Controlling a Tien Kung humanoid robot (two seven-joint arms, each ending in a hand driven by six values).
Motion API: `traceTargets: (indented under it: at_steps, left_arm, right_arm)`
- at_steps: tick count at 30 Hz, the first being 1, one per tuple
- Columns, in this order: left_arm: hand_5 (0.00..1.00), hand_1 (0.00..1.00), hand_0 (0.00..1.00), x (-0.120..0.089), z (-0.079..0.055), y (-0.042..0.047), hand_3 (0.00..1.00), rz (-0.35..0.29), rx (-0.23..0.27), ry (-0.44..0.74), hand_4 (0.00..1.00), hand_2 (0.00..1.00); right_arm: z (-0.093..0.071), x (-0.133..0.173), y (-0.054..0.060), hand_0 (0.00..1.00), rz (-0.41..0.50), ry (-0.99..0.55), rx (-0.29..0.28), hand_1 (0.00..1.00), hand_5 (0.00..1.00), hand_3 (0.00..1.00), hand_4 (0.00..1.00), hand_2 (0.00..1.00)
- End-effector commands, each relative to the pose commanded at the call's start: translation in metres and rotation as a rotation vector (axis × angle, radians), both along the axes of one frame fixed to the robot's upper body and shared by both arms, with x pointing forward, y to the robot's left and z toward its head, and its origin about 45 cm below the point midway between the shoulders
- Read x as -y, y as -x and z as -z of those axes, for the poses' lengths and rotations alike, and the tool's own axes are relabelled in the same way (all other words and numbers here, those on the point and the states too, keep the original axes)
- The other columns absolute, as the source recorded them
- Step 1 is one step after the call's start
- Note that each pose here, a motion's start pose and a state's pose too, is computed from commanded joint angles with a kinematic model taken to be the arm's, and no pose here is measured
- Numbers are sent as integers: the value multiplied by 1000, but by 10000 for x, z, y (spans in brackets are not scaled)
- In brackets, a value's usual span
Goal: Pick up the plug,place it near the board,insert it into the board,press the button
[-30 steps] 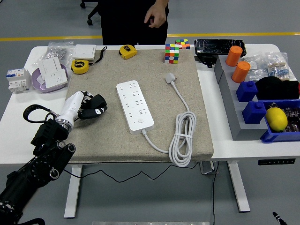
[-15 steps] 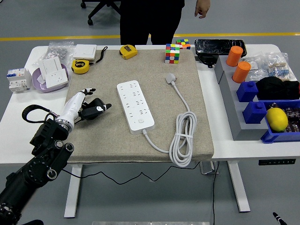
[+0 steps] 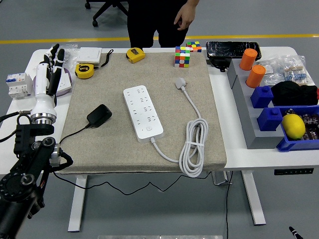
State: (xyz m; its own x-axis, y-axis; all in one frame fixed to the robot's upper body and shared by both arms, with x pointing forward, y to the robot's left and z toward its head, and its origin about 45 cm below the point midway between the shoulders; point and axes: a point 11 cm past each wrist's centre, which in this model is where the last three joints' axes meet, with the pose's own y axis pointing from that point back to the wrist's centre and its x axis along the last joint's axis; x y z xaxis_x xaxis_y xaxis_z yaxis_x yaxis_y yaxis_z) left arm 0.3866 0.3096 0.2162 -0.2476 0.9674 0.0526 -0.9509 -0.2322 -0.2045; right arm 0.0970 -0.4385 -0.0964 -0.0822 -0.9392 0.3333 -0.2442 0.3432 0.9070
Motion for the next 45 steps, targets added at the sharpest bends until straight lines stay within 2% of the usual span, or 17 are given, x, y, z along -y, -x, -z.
traceTargets:
  at_steps: [3, 6, 10, 12, 14, 18, 23, 28, 29, 31, 38, 45]
  left_arm:
    - [998, 933, 891, -56, -36, 58, 843, 12, 29, 124, 998, 870]
    - [998, 912, 867, -110, -15, 164, 846, 40, 46, 267, 998, 860]
    - [998, 912, 867, -217, 81, 289, 846, 30, 46, 436, 998, 860]
    - [998, 884, 833, -266, 151, 351, 841, 18, 36, 521, 998, 851]
    - [998, 884, 833, -310, 217, 420, 841, 10, 17, 555, 998, 851]
    - [998, 862, 826, -396, 299, 538, 810, -12, -33, 485, 998, 824]
    - [974, 853, 810, -507, 360, 636, 811, -58, -122, 311, 998, 824]
    - [974, 853, 810, -567, 377, 648, 811, -77, -201, 134, 998, 824]
    - [898, 869, 828, -574, 378, 644, 821, -77, -216, 99, 998, 848]
    - [898, 869, 828, -586, 381, 640, 821, -78, -241, 43, 998, 848]
    - [901, 908, 852, -568, 393, 643, 818, -72, -284, -49, 998, 870]
    - [906, 921, 865, -531, 418, 645, 816, -57, -293, -51, 998, 875]
  right_arm:
    - [0, -1, -1, 813, 2, 0, 1, 735, 998, 765, 998, 734]
    - [6, -10, 9, 813, 2, -2, -1, 734, 998, 765, 998, 733]
    - [13, -25, 16, 813, 2, -6, -3, 734, 998, 765, 998, 733]
    - [14, -30, 14, 813, 1, -6, -2, 734, 998, 765, 998, 734]
    - [14, -32, 10, 813, 0, -7, -3, 734, 998, 765, 998, 734]
    - [12, -37, -7, 813, -3, -7, 0, 734, 998, 765, 998, 734]
    - [19, -58, -12, 813, -14, -9, -2, 735, 998, 765, 998, 734]
    - [42, -108, 12, 813, -33, -16, -12, 735, 998, 765, 998, 734]
    - [46, -120, 11, 814, -36, -18, -13, 734, 998, 765, 998, 734]
    - [53, -144, 6, 814, -41, -21, -13, 734, 998, 765, 998, 734]
    - [62, -188, -21, 814, -53, -28, -11, 735, 998, 765, 998, 734]
    - [61, -180, -13, 814, -55, -26, -14, 735, 998, 766, 998, 735]
